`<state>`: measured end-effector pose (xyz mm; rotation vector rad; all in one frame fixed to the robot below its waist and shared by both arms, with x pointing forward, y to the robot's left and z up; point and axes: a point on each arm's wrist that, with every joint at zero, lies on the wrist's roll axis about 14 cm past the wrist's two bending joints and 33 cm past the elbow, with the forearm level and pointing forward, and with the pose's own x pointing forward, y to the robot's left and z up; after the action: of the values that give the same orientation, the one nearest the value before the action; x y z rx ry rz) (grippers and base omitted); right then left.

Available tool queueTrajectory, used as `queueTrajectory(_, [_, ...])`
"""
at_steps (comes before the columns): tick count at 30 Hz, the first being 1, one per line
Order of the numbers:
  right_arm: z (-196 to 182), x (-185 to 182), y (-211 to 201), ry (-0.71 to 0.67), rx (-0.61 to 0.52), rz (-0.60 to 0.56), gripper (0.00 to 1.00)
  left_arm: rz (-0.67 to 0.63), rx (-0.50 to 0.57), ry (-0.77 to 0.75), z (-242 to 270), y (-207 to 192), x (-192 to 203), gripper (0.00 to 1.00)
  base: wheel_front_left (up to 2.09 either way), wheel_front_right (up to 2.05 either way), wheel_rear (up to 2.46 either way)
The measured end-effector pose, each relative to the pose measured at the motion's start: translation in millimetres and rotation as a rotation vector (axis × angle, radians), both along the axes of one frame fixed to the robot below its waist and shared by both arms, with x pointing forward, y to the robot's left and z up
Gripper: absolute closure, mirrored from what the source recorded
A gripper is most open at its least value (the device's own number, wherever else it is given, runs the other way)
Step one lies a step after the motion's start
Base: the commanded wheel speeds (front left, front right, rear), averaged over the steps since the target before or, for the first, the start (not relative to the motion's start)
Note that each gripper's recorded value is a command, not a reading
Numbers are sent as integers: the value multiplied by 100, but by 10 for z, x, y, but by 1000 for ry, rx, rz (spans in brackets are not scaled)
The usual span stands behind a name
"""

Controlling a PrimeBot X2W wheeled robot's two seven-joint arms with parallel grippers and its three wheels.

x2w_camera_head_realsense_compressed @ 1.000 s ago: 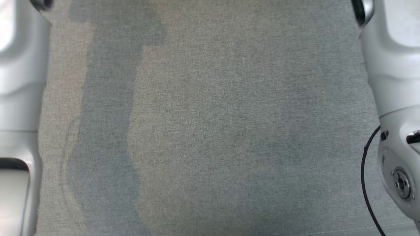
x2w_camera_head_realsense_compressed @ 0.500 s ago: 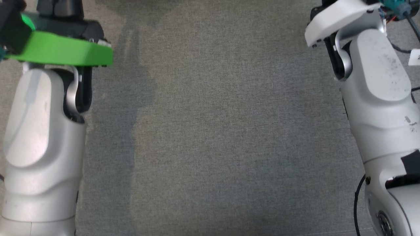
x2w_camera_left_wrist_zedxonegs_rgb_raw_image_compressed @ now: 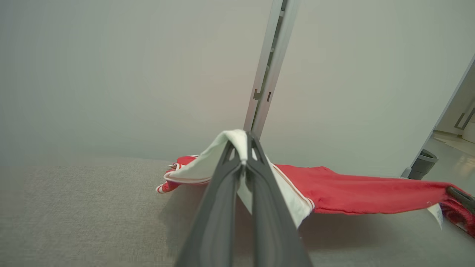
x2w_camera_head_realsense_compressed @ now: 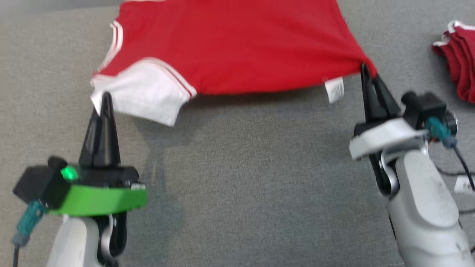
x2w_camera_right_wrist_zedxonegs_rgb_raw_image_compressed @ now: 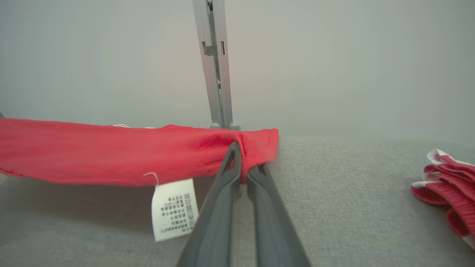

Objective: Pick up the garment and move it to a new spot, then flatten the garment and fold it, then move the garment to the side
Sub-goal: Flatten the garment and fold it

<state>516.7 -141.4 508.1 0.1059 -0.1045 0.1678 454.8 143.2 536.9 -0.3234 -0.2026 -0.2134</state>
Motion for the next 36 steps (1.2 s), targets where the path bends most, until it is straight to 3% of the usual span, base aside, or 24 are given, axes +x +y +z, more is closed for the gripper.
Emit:
queueTrajectory(8, [-40,-723,-160,44,48,-44,100,24,-25,7,200,28,-651,100,0,0,0])
queueTrajectory(12, [111,-1067,-205,42,71,-50,100,42,-10,29,286,80,-1036,100,0,0,0])
queueTrajectory(18, [203,-1371,-245,62,83,-51,100,30,-19,99,209,60,-1384,100,0,0,0])
queueTrajectory(25, [-65,-1541,-337,176,105,-76,100,-13,7,216,-68,32,-1514,100,0,0,0])
queueTrajectory(36, [-611,-1539,-300,402,85,-66,100,-54,-91,350,-505,-108,-1368,100,0,0,0])
